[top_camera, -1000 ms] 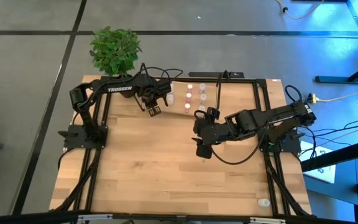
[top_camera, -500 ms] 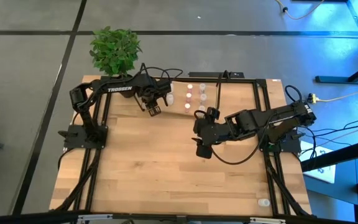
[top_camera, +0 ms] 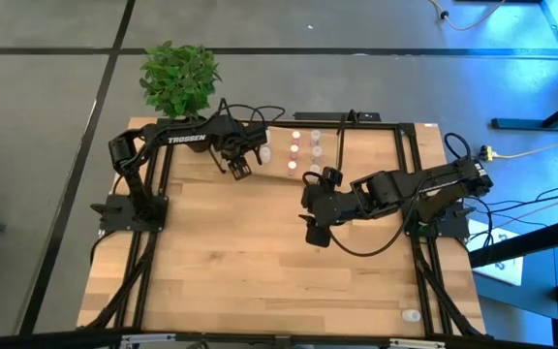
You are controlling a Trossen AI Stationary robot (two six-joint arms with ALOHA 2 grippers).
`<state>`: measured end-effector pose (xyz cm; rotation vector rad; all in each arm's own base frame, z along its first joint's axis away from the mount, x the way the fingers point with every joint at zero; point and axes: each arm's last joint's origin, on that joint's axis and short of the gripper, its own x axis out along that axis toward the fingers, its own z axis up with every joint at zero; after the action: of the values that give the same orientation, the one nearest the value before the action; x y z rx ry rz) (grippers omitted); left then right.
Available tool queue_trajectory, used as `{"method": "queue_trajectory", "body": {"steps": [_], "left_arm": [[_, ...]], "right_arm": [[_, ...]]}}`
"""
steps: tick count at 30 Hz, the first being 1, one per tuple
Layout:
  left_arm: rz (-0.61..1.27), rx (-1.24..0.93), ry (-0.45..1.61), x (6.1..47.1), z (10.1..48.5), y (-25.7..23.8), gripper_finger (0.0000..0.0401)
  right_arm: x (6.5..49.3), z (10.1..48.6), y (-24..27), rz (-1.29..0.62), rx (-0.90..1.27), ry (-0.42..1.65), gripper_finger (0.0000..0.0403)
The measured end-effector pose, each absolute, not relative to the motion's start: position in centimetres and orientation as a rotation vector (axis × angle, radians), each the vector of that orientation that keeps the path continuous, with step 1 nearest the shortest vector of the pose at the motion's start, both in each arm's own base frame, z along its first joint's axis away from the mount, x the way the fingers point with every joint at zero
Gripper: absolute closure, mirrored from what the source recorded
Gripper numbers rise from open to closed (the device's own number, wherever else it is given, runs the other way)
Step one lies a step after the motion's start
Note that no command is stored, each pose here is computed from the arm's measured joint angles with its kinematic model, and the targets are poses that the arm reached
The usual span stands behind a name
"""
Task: Pick and place medicine bottles onto shelf by color
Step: Put the white medicine bottle on the shelf aligned with the other white medicine bottle
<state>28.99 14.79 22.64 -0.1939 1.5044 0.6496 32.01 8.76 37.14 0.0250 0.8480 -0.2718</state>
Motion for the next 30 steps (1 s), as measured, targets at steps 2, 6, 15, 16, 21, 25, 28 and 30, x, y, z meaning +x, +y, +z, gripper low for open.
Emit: {"method": "queue_trajectory", "body": {"steps": [2, 6, 15, 16, 21, 25, 28, 30], "left_arm": [[0.665, -0.192, 1.503, 28.98, 22.65, 14.81, 0.0202], [0.676, -0.183, 1.504, 28.96, 22.66, 14.84, 0.0178], [0.684, -0.173, 1.507, 28.95, 22.67, 14.83, 0.0151], [0.682, -0.172, 1.507, 28.98, 22.67, 14.78, 0.0151], [0.67, -0.16, 1.506, 29.2, 22.67, 14.34, 0.0151], [0.661, -0.151, 1.506, 29.36, 22.67, 14.01, 0.0151], [0.66, -0.15, 1.506, 29.39, 22.67, 13.96, 0.0151], [0.66, -0.15, 1.506, 29.39, 22.67, 13.95, 0.0151]], "right_arm": [[32.01, 37.14, 8.76, -0.272, 0.025, 0.848, 0.0136], [32.01, 37.14, 8.76, -0.272, 0.025, 0.848, 0.0136], [32.01, 37.14, 8.76, -0.272, 0.025, 0.848, 0.0136], [32.01, 37.14, 8.76, -0.272, 0.025, 0.848, 0.0136], [32.01, 37.14, 8.76, -0.272, 0.025, 0.848, 0.0136], [32.01, 37.14, 8.76, -0.272, 0.025, 0.848, 0.0136], [32.01, 37.14, 8.76, -0.272, 0.025, 0.848, 0.0136], [32.01, 37.14, 8.76, -0.272, 0.025, 0.848, 0.0136]]}}
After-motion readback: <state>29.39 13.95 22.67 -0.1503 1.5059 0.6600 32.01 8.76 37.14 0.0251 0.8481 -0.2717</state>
